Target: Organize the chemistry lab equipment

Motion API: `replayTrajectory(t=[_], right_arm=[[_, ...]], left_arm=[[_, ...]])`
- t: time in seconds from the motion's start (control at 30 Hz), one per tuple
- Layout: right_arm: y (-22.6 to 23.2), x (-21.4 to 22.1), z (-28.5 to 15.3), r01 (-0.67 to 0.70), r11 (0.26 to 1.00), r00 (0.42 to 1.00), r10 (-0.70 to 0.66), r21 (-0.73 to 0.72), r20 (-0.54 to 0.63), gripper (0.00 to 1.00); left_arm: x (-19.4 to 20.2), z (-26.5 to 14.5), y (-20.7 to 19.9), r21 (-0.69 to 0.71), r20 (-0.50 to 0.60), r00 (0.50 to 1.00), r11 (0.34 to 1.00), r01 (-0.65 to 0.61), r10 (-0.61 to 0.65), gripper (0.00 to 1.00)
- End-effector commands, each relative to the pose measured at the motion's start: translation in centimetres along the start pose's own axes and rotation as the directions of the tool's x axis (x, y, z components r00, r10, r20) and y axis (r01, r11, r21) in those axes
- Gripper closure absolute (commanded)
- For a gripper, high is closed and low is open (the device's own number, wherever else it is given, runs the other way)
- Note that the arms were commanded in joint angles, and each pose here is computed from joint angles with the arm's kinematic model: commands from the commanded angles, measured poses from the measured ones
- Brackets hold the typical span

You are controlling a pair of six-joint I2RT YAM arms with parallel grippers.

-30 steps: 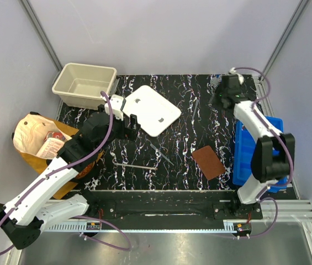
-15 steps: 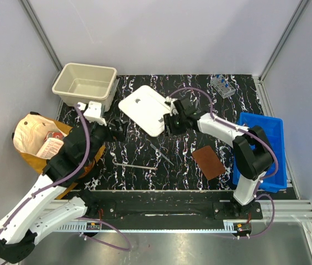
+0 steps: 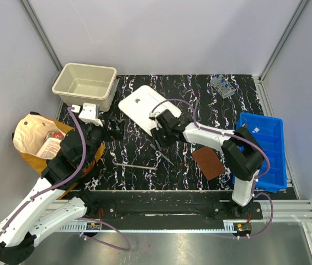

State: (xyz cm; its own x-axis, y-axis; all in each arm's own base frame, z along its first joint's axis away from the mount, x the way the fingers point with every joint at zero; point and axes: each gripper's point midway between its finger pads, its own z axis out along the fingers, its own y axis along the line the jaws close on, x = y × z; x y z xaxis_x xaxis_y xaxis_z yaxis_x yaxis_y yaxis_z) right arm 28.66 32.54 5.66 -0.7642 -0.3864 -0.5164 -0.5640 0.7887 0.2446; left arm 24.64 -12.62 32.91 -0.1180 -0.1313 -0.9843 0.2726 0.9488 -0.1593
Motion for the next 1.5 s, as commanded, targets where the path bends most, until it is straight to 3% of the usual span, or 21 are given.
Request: replayTrajectory(t=[0.0,0.6,0.8,0.9,1.1,1.27,1.37,1.47], right_arm=[[-0.2,-1.4,1.0,0.036,0.995,0.999,-0.038,0.096,0.020,0.54],[-0.4,0.8,3.8,0.153,0.954,0.987,-0.136,0.257,-0.086,0.64],[-0.7,0.9,3.6,0.146,0.950,0.988,-0.128,0.274,-0.084,0.82],[-0.6,0.5,3.2,0.139,0.951,0.990,-0.125,0.275,-0.069,0.85],[-1.9,-1.6,1.3,0.063,0.928,0.997,-0.078,0.368,0.026,0.88],[-4.3,-4.7,-1.6,-0.110,0.912,0.986,0.051,0.395,0.159,0.90],[-6.6,-6.4,-4.3,-0.216,0.882,0.960,0.114,0.418,0.257,0.91],[-9.7,-7.8,-8.0,-0.375,0.829,0.898,0.215,0.414,0.383,0.91]], left_arm=[[-1.5,0.2,0.3,-0.025,0.058,0.998,0.999,0.032,-0.030,0.01],[-1.5,0.1,0.2,-0.021,0.058,0.998,0.999,0.032,-0.030,0.01],[-1.5,0.2,0.2,-0.019,0.057,0.998,0.999,0.032,-0.030,0.01],[-1.4,0.2,0.2,-0.019,0.053,0.998,0.999,0.028,-0.027,0.01],[-1.4,0.3,0.2,-0.022,0.053,0.998,0.999,0.028,-0.027,0.01],[-1.4,0.2,0.1,-0.019,0.053,0.998,0.999,0.030,-0.029,0.01],[-1.3,0.3,0.1,-0.018,0.050,0.998,0.999,0.028,-0.027,0.01],[-1.3,0.3,0.1,-0.016,0.049,0.998,0.999,0.028,-0.027,0.01]])
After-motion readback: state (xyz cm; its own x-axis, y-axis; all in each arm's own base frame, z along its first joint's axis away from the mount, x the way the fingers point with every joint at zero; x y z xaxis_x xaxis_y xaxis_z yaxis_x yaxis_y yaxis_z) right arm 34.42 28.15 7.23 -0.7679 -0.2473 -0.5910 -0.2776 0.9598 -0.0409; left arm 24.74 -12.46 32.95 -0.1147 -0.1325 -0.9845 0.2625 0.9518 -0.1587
